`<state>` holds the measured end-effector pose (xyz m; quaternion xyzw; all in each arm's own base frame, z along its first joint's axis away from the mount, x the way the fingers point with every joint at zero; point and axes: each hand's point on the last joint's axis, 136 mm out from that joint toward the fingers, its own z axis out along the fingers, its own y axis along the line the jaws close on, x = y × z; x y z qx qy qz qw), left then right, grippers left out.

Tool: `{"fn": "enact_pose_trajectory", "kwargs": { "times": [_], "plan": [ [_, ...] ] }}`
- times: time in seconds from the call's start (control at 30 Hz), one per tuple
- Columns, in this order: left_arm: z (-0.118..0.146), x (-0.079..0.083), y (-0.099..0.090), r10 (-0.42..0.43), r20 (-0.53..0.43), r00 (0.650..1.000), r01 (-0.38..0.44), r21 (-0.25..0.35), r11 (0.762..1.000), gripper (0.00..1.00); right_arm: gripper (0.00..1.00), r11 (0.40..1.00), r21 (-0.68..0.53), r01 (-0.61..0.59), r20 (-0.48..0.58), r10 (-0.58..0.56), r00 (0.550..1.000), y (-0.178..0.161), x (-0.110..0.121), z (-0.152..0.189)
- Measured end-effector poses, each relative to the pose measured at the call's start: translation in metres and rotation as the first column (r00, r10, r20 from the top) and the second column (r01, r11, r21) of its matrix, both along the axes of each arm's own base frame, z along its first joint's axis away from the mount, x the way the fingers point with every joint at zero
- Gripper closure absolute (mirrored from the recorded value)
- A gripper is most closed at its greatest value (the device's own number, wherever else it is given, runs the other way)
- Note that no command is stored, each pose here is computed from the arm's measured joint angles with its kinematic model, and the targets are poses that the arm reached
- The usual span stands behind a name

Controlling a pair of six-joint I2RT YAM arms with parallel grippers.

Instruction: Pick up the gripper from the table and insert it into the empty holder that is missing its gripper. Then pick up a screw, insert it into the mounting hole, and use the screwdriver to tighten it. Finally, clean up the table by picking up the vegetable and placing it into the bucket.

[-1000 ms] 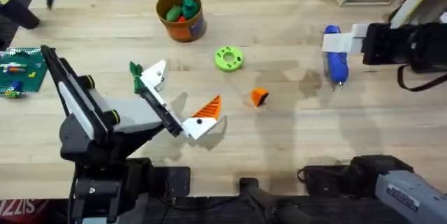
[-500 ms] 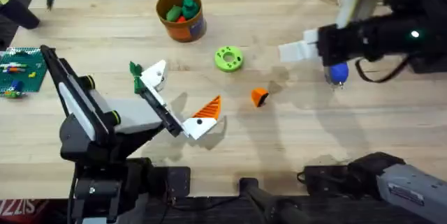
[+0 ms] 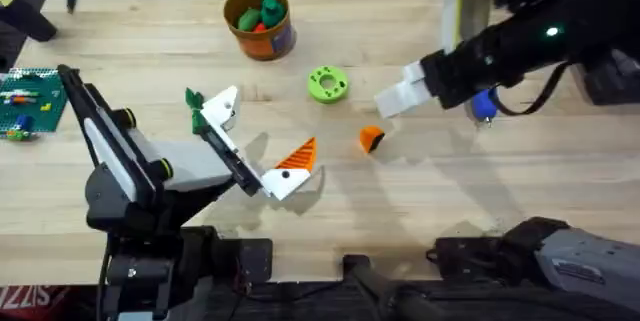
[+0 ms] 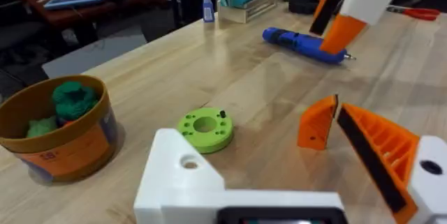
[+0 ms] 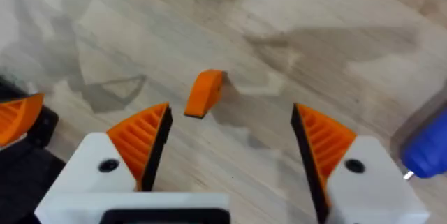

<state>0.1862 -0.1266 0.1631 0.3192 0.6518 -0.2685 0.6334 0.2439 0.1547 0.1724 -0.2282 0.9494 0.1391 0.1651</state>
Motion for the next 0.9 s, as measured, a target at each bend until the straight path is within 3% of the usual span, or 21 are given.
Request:
{"fn": "enact_pose_trajectory", "kwargs": {
  "times": [0.2,0.47,0.9],
  "plan": [
    [0.0,0.0,0.0,0.0,0.002,1.0,0.0,0.001,1.0,0.015,0.006,0.995,-0.03,-0.093,-0.074,0.091,0.993,0.024,-0.021,-0.016],
    [0.0,0.0,0.0,0.0,0.002,1.0,0.0,0.001,1.0,0.015,0.007,0.985,-0.117,-0.13,-0.156,0.112,0.981,0.044,-0.035,-0.044],
    [0.0,0.0,0.0,-0.001,0.002,1.0,0.001,0.001,1.0,0.015,0.008,0.977,-0.197,-0.088,-0.189,0.051,0.981,0.045,-0.033,-0.07]
  ]
}}
